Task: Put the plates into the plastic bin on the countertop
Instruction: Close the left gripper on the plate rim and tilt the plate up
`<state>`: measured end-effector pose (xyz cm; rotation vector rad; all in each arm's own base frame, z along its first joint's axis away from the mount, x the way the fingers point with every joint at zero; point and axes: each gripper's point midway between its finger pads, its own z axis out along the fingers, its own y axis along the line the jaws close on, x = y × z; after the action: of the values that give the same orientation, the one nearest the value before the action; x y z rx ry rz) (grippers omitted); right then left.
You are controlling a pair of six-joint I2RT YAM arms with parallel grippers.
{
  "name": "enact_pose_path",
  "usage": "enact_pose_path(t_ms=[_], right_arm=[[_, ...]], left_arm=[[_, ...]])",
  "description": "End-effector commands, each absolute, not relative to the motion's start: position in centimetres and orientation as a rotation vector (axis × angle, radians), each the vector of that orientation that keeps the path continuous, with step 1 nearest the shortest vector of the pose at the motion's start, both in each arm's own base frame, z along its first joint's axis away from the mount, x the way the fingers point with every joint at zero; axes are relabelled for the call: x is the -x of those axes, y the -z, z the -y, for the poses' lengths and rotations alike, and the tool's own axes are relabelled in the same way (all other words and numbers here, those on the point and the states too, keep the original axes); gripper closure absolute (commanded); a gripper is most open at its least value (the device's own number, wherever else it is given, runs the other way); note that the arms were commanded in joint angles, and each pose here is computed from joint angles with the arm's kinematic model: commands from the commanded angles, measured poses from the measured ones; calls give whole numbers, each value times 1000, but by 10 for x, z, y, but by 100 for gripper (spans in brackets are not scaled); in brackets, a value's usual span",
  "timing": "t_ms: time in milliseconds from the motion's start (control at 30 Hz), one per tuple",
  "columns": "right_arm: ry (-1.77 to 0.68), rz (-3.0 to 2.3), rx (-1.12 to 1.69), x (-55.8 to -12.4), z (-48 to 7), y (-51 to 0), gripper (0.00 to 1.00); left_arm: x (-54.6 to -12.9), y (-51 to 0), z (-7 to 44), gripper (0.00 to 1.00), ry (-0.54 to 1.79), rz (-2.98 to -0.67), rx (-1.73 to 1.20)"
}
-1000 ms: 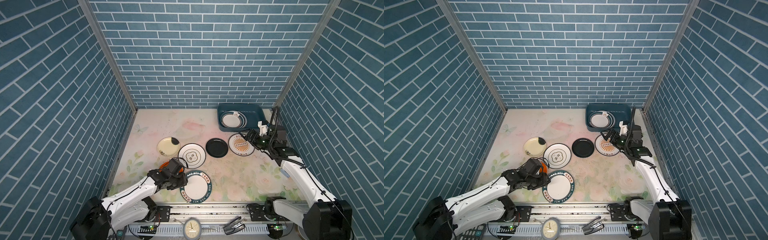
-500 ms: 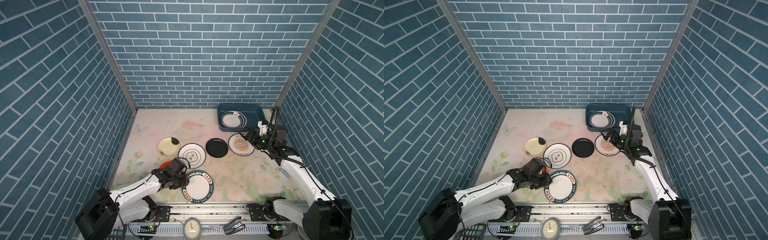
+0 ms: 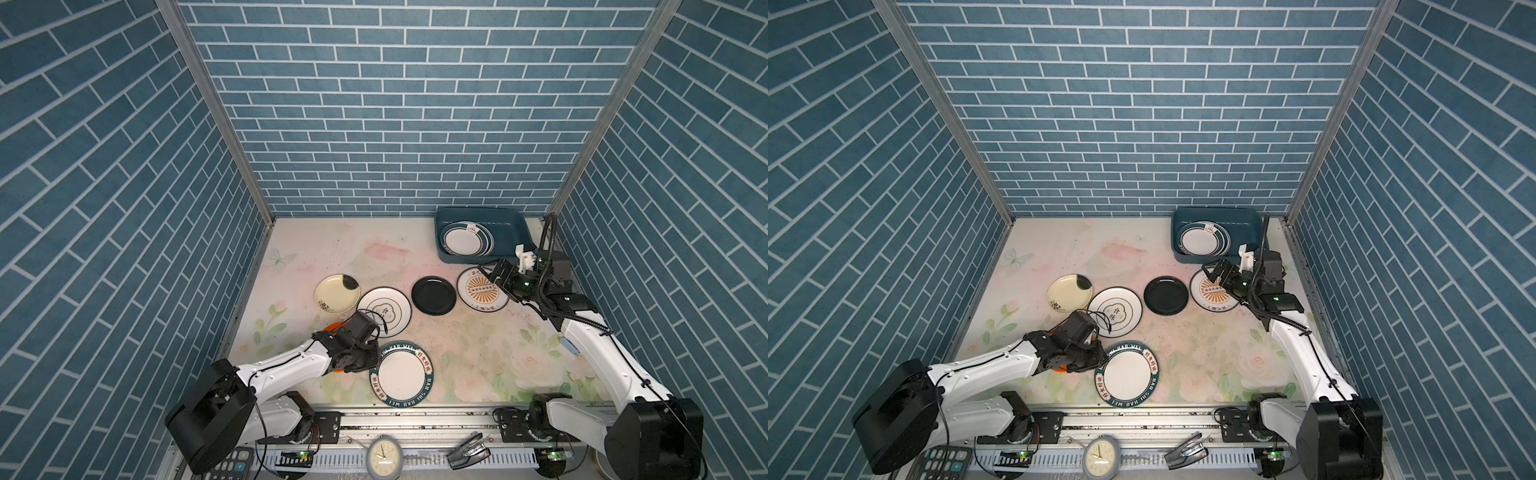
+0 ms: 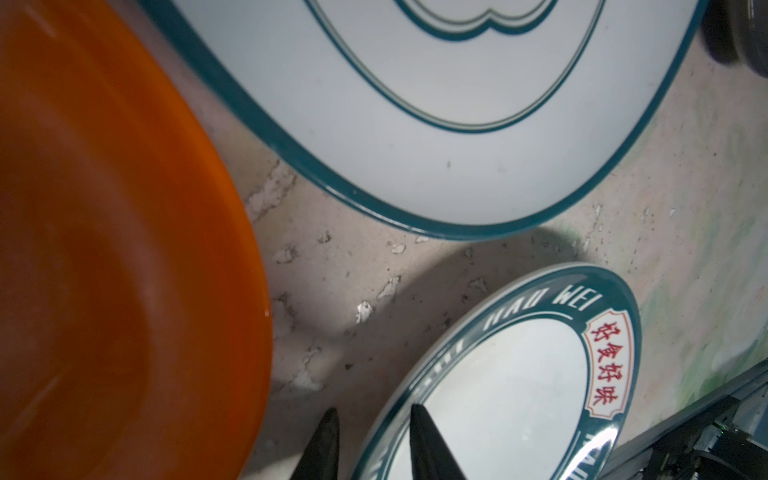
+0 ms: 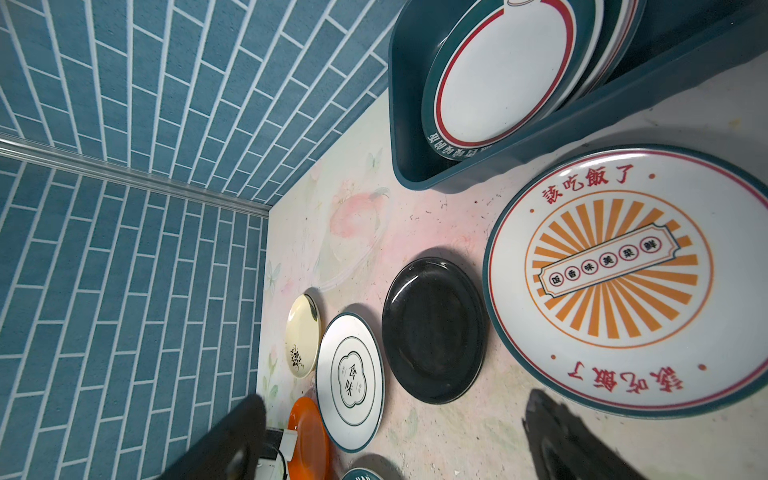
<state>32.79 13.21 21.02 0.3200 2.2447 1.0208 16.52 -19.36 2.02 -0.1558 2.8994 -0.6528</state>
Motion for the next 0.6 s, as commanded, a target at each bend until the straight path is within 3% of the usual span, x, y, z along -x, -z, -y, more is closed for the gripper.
enact_pose_path(t_ms=[0,200,567], right_arm=[[-984,-2229,-284,-329,-130,-215,3],[-981,-2234,-290,-332,-130,-213,3],[-989,-2230,-290,-335,-131,-215,3]], left_arm=[[-159,-11,188,70,590,-2944,133],[-162,-12,193,79,615,-2933,125],[-167,-14,198,81,639,-2916,124]])
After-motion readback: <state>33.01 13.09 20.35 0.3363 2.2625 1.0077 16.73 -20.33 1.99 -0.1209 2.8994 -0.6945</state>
